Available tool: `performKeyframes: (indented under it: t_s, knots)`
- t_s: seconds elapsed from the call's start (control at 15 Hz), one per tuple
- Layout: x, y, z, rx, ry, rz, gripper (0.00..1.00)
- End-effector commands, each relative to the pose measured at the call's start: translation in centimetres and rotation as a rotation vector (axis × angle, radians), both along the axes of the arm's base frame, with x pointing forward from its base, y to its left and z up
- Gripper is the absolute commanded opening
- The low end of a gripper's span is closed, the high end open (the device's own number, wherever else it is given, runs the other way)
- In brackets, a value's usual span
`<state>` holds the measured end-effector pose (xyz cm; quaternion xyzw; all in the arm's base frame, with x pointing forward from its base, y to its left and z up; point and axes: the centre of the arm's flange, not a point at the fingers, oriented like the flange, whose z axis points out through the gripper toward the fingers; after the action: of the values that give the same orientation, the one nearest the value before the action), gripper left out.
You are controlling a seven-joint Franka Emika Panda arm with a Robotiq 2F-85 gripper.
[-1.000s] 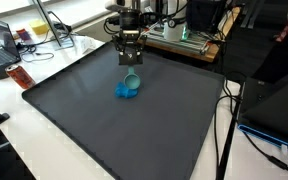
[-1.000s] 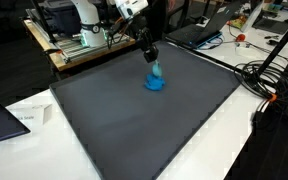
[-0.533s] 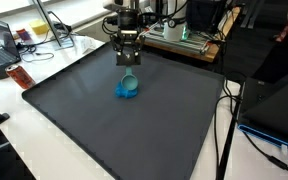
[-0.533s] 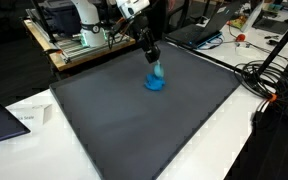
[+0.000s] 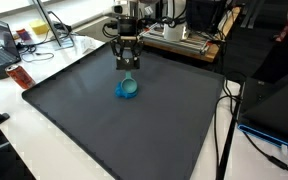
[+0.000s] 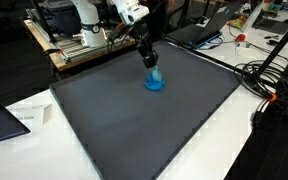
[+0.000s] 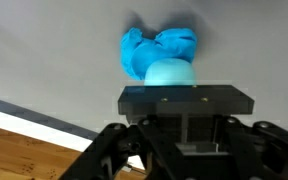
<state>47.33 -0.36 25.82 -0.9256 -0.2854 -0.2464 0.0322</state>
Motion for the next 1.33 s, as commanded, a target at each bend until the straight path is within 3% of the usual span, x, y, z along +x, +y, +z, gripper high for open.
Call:
performKeyframes:
  t_s: [0.0,0.33,0.8,1.27]
  knots:
    - [0.2,-1.0,-1.8,-0.067,0.070,-0.013,0.22]
    - [0.2,-1.8,-1.8,-0.135,0.144,0.010,0.22]
    - [0.4,-1.5,-1.6,-0.171,0.266,0.075,0.22]
    - [-0.2,-1.0,-1.2,-0.214,0.324,0.158,0.22]
